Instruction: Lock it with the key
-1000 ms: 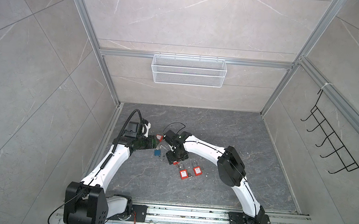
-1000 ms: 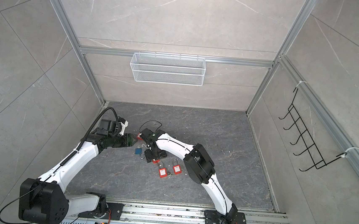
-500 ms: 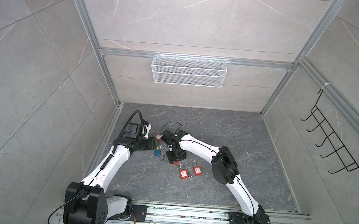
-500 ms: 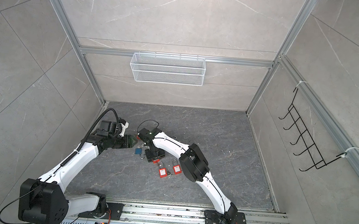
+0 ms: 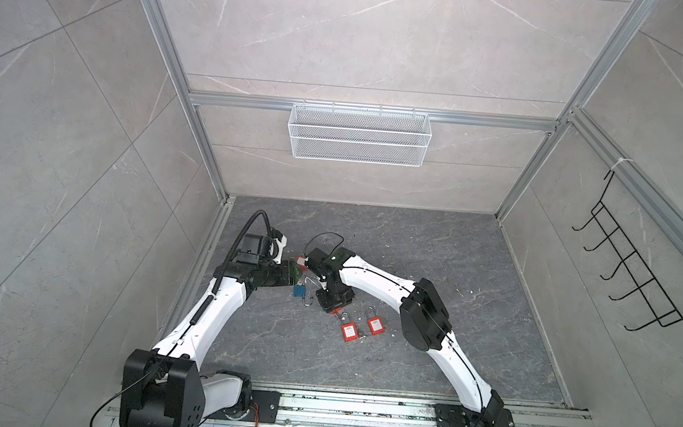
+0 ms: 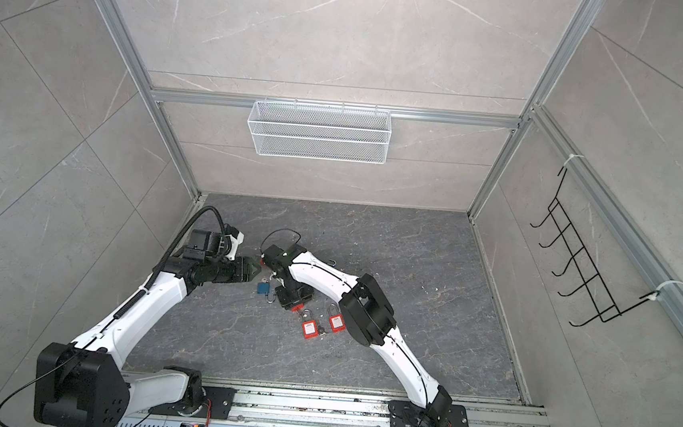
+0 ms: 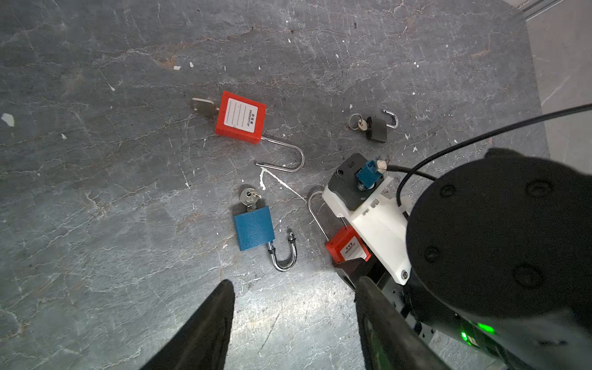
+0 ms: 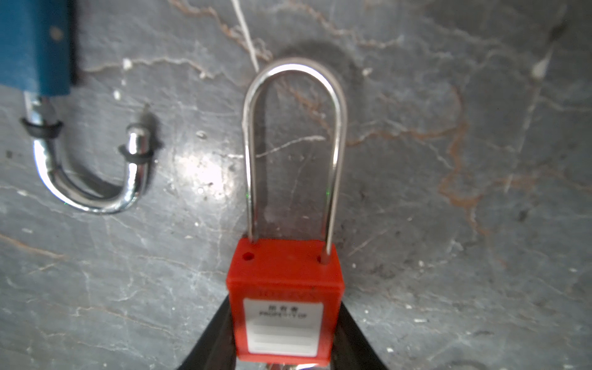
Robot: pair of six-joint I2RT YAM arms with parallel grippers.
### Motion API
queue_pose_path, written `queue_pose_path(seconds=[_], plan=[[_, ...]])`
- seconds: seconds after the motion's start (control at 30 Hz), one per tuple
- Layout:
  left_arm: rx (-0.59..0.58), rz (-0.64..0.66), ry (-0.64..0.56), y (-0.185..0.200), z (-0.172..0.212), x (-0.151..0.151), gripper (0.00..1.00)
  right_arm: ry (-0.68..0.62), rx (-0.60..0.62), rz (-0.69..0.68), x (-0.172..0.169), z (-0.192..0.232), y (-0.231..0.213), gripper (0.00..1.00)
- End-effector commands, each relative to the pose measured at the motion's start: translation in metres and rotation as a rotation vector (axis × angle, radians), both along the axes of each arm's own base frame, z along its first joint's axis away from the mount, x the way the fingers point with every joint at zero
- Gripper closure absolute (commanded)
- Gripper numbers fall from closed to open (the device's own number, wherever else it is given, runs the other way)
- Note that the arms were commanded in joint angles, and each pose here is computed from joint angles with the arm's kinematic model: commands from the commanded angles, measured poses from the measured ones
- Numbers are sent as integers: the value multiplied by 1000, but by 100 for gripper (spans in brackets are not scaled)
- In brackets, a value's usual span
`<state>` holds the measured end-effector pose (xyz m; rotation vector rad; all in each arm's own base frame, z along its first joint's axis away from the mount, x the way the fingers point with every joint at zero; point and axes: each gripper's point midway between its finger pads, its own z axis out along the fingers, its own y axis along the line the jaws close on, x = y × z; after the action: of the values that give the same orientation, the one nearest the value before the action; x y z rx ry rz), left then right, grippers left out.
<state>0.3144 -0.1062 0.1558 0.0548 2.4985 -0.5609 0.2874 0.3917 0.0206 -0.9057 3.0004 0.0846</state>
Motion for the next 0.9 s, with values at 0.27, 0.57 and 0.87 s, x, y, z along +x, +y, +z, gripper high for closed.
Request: queue_pose_path(seconds=[0.27, 0.57, 0.87], plan=[[-29, -296, -255, -29, 66, -5, 40, -272, 76, 358, 9, 98, -19, 76], [-65, -710, -502, -77, 92, -53, 44, -443, 198, 636, -17, 144, -67, 73], [-113, -1004, -622, -135, 92, -94, 45, -630, 174, 807, -31, 172, -99, 74]])
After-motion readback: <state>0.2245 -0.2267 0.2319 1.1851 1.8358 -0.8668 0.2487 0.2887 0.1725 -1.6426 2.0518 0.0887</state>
